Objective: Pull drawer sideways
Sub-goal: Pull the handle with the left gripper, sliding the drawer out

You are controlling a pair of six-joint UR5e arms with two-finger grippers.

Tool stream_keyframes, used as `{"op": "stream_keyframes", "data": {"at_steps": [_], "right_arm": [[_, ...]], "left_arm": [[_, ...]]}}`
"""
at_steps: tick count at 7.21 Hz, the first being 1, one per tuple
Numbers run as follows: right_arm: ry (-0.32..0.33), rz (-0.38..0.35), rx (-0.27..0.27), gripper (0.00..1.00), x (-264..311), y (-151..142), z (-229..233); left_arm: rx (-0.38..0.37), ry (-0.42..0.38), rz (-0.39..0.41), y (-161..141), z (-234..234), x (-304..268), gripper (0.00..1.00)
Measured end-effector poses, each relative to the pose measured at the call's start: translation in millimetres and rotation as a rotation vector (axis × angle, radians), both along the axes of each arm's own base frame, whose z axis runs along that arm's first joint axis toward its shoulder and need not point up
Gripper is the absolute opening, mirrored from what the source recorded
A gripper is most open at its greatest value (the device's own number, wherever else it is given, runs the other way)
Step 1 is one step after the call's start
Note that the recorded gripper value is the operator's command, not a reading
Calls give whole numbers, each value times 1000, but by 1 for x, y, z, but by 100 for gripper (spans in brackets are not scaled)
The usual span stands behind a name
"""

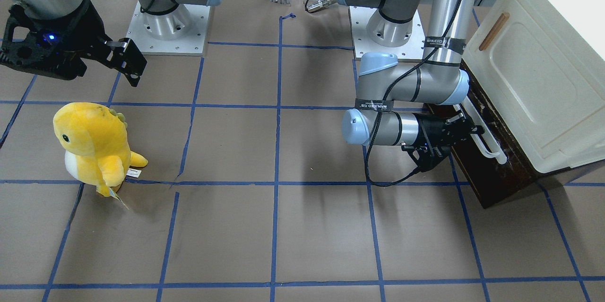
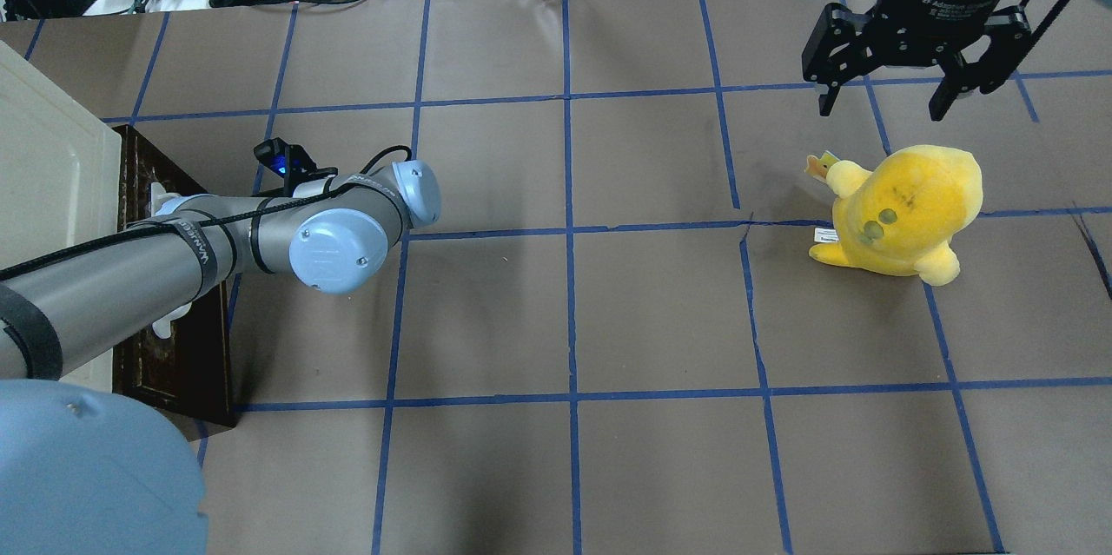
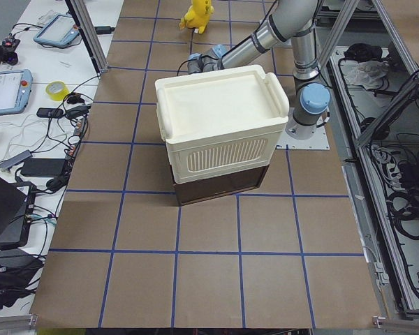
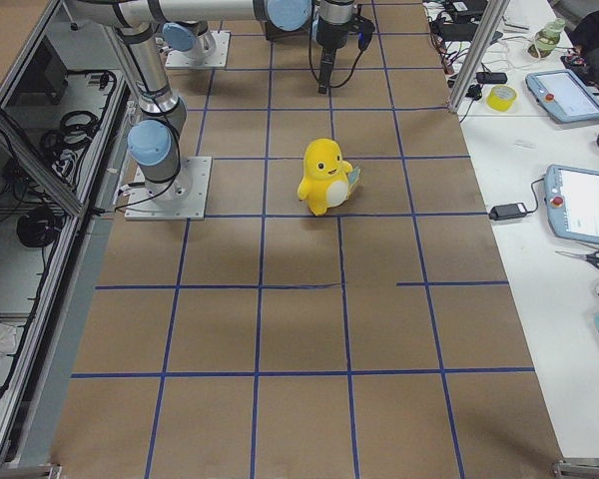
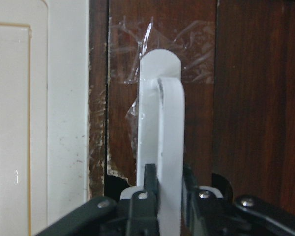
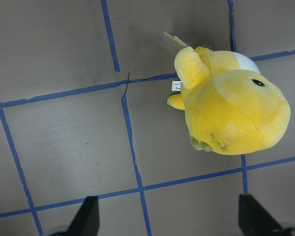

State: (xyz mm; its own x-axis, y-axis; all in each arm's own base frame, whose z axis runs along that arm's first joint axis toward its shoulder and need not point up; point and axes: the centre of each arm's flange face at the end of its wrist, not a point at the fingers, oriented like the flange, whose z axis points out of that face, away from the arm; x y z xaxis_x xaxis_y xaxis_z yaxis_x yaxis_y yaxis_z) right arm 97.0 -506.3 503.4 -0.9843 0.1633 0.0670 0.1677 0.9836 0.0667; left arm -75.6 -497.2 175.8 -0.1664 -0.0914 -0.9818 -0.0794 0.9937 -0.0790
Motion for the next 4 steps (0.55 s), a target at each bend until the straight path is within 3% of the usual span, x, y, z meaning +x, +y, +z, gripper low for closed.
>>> {"op": "stream_keyframes", "data": {"at_steps": [4], "right_arm": [[0,1,-1,100,0,0,0]], "left_arm": [[-1,33,-11,-5,1,-18,0]]}}
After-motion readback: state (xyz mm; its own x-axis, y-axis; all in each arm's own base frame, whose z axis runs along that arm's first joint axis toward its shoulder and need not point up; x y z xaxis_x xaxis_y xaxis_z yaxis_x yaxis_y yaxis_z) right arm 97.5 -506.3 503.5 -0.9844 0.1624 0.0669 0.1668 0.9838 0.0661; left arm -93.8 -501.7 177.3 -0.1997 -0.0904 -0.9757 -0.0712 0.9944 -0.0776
